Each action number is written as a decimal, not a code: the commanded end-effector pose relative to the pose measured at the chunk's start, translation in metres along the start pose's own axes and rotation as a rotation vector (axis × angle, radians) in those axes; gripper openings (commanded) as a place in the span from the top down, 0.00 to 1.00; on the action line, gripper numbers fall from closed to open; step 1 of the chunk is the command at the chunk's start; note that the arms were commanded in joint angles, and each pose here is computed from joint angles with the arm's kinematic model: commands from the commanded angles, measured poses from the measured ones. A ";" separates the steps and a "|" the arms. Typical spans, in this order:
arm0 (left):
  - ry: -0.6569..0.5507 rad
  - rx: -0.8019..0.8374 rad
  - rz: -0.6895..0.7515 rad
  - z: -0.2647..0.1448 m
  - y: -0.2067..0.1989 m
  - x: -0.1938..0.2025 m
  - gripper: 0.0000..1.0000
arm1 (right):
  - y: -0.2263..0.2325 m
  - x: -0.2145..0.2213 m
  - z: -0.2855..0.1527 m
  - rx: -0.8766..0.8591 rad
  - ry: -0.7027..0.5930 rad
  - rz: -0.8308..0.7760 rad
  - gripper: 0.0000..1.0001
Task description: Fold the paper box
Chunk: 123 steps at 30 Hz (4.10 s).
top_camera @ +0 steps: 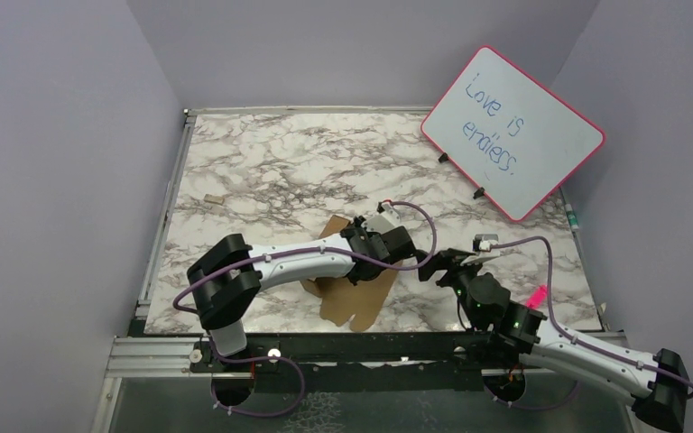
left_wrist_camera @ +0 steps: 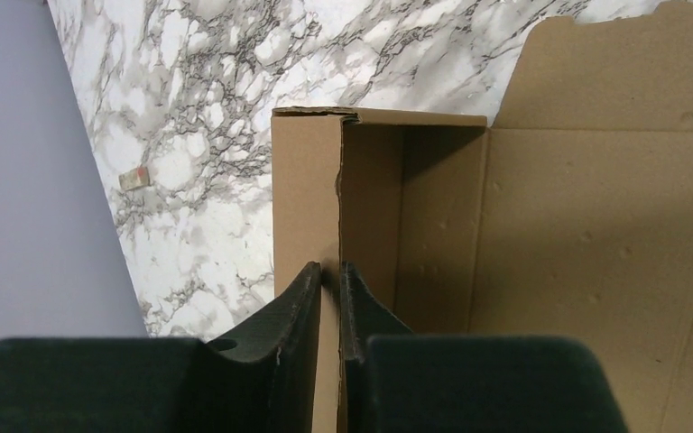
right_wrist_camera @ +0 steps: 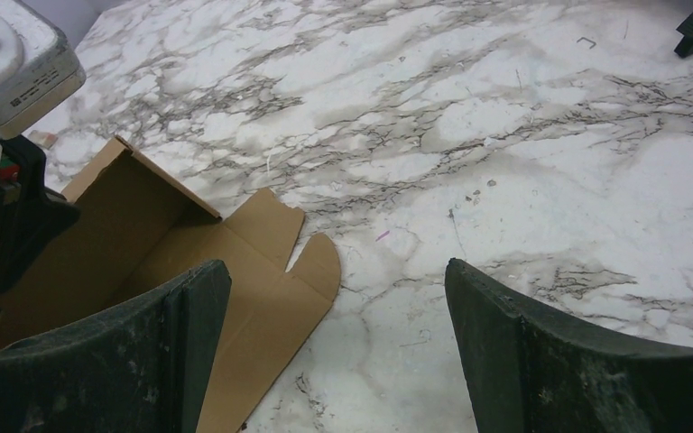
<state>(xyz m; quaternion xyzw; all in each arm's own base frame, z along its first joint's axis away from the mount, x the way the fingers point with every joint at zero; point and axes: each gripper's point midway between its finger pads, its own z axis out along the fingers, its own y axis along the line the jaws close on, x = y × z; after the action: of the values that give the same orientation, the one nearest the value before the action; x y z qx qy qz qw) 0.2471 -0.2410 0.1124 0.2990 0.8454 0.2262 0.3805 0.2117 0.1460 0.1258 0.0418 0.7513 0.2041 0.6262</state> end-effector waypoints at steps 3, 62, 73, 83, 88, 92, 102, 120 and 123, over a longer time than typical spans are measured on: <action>-0.010 0.019 -0.114 -0.004 0.022 -0.009 0.87 | 0.021 -0.027 -0.004 -0.080 -0.007 -0.063 0.06; -0.334 0.056 -0.713 -0.020 0.197 0.033 0.06 | 0.179 0.002 0.041 -0.161 0.825 -0.405 0.67; -0.420 0.084 -0.752 -0.033 0.201 0.038 0.02 | 0.189 -0.006 0.058 -0.333 0.853 -0.745 0.96; -0.452 0.139 -0.730 -0.030 0.199 0.036 0.01 | 0.200 0.002 0.092 -0.685 0.830 -1.169 0.99; -0.452 0.154 -0.736 -0.025 0.199 0.037 0.01 | 0.205 0.002 0.102 -0.817 0.770 -1.296 0.97; -0.450 0.178 -0.737 -0.022 0.197 0.037 0.01 | 0.213 -0.003 0.106 -0.867 0.717 -1.307 0.90; -0.473 0.303 -0.679 -0.022 0.176 0.026 0.01 | 0.208 -0.037 0.093 -0.755 0.598 -1.202 0.65; -0.515 0.453 -0.378 -0.020 0.160 -0.004 0.02 | 0.097 -0.062 0.081 -0.547 0.465 -1.026 0.30; -0.528 0.485 -0.294 -0.019 0.155 -0.008 0.02 | 0.095 -0.056 0.083 -0.602 0.445 -1.035 0.30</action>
<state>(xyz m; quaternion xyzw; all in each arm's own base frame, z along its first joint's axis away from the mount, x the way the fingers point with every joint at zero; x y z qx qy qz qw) 0.2839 -0.1283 0.2026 0.2306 0.8153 -0.1229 0.5168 0.2824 0.2202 0.1887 -0.5303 0.7382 0.0378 0.4153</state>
